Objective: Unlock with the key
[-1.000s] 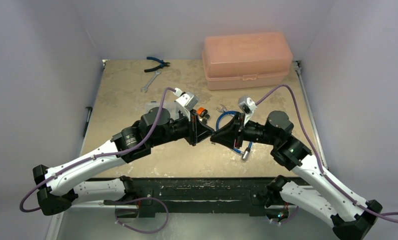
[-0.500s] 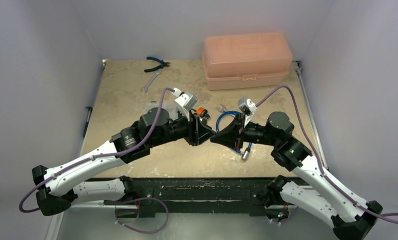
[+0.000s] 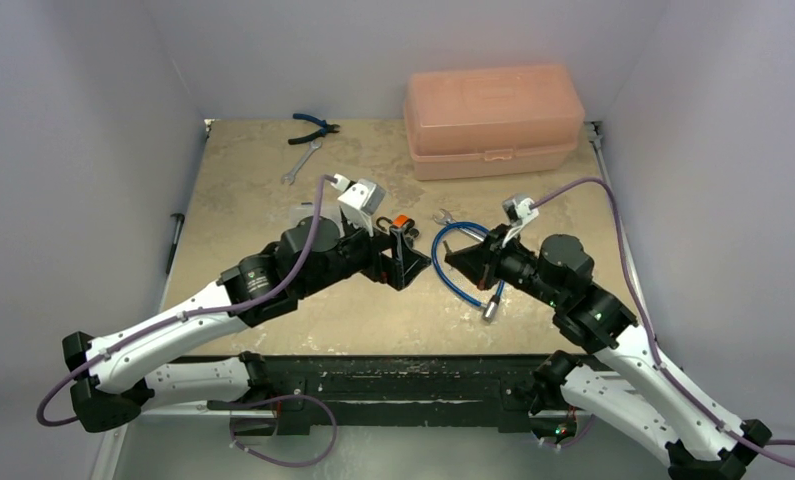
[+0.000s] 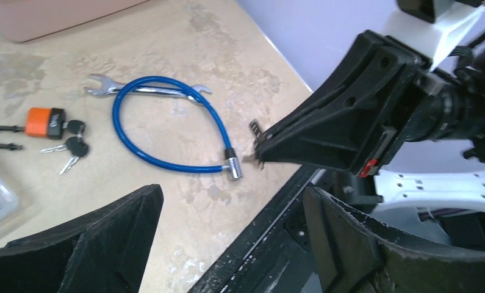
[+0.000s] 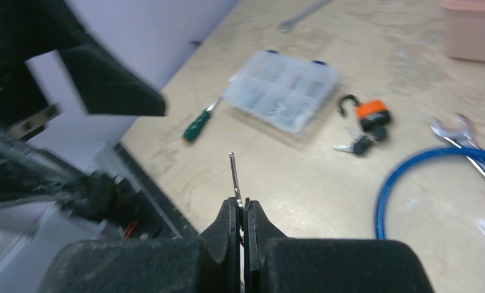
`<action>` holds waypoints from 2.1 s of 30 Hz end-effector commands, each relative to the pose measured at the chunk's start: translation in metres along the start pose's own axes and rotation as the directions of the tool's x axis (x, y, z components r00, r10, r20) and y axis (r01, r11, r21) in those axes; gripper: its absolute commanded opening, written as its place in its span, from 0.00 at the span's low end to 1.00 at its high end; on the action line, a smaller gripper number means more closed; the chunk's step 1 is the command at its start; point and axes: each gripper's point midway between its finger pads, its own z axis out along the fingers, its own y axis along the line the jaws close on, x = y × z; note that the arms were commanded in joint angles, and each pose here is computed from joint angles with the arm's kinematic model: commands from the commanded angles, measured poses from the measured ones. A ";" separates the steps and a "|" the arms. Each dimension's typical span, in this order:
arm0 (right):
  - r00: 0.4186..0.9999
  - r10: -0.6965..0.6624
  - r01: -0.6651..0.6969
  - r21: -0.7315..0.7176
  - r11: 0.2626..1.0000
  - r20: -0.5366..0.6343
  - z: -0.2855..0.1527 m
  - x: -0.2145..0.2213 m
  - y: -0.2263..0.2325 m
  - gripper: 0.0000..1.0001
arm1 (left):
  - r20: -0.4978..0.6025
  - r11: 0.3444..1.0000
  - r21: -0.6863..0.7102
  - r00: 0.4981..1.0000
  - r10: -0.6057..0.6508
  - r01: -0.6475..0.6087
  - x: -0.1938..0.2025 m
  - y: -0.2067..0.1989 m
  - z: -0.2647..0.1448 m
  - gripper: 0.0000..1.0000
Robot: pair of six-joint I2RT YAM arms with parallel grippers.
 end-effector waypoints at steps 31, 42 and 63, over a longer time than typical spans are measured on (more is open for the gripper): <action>0.971 0.152 -0.232 0.576 0.784 0.185 -0.058 0.011 -0.101 0.00 | -0.396 0.777 -0.622 0.896 -0.202 -0.099 0.151 0.165 0.205 0.56; 0.974 0.154 -0.222 0.564 0.796 0.166 -0.054 0.016 -0.100 0.00 | -0.434 0.744 -0.659 0.863 -0.260 -0.108 0.188 0.197 0.225 0.43; 0.973 0.157 -0.227 0.558 0.798 0.172 -0.049 0.014 -0.100 0.00 | -0.206 0.839 -0.499 0.910 -0.358 0.217 0.124 0.124 0.196 0.00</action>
